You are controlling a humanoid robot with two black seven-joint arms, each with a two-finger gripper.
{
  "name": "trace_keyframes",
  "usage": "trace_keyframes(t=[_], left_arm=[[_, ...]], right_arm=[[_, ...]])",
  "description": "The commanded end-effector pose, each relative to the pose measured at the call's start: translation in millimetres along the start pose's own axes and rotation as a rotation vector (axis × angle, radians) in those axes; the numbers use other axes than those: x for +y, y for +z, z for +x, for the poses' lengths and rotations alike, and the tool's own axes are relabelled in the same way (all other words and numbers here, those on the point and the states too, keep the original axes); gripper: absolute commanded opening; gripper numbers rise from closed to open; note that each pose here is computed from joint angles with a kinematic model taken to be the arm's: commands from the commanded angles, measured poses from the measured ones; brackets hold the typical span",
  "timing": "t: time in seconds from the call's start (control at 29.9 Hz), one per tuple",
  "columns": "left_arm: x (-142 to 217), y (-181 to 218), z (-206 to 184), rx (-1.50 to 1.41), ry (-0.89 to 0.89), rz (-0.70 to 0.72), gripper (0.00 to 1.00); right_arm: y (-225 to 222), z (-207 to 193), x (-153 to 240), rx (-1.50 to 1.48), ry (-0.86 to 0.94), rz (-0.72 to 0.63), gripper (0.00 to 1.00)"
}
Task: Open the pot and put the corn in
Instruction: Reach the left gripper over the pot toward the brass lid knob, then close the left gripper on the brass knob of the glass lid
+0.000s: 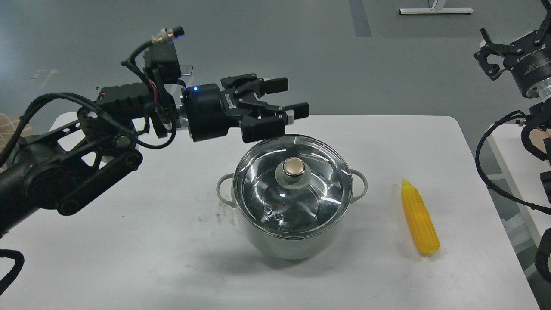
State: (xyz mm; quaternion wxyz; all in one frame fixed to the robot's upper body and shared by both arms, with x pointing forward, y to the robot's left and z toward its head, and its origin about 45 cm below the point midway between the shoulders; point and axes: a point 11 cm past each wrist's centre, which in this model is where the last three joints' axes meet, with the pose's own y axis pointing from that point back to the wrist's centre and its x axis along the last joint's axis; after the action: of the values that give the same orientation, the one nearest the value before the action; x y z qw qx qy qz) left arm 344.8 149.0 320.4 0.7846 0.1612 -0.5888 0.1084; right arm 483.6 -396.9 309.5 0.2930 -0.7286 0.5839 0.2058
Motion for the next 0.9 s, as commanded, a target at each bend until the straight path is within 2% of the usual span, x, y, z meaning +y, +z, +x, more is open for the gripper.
trace_keyframes(t=[0.0, 0.13, 0.4, 0.57, 0.63, 0.74, 0.87], left_arm=[[-7, 5, -31, -0.124, -0.060, -0.015, 0.84], [-13, 6, -66, -0.259, -0.125, -0.030, 0.83], [-16, -1, -87, -0.215, -0.123, -0.007, 0.82], [-10, -3, -99, -0.195, -0.109, 0.010, 0.77], [-9, -5, -102, -0.192, -0.105, 0.018, 0.66], [-10, -5, -102, -0.191, -0.104, 0.017, 0.56], [-8, -7, -104, -0.186, -0.108, 0.024, 0.56]], right_arm=[[0, -1, 0, 0.001, -0.004, 0.000, 1.00], [-1, -1, 0, 0.002, -0.005, 0.001, 1.00], [2, -2, 3, 0.004, -0.012, -0.003, 1.00], [2, -2, 3, 0.004, -0.013, -0.003, 1.00], [3, -2, 3, 0.003, -0.014, -0.003, 1.00], [5, -3, 2, -0.001, -0.015, -0.005, 1.00], [6, -4, 2, -0.004, -0.016, -0.006, 1.00]])
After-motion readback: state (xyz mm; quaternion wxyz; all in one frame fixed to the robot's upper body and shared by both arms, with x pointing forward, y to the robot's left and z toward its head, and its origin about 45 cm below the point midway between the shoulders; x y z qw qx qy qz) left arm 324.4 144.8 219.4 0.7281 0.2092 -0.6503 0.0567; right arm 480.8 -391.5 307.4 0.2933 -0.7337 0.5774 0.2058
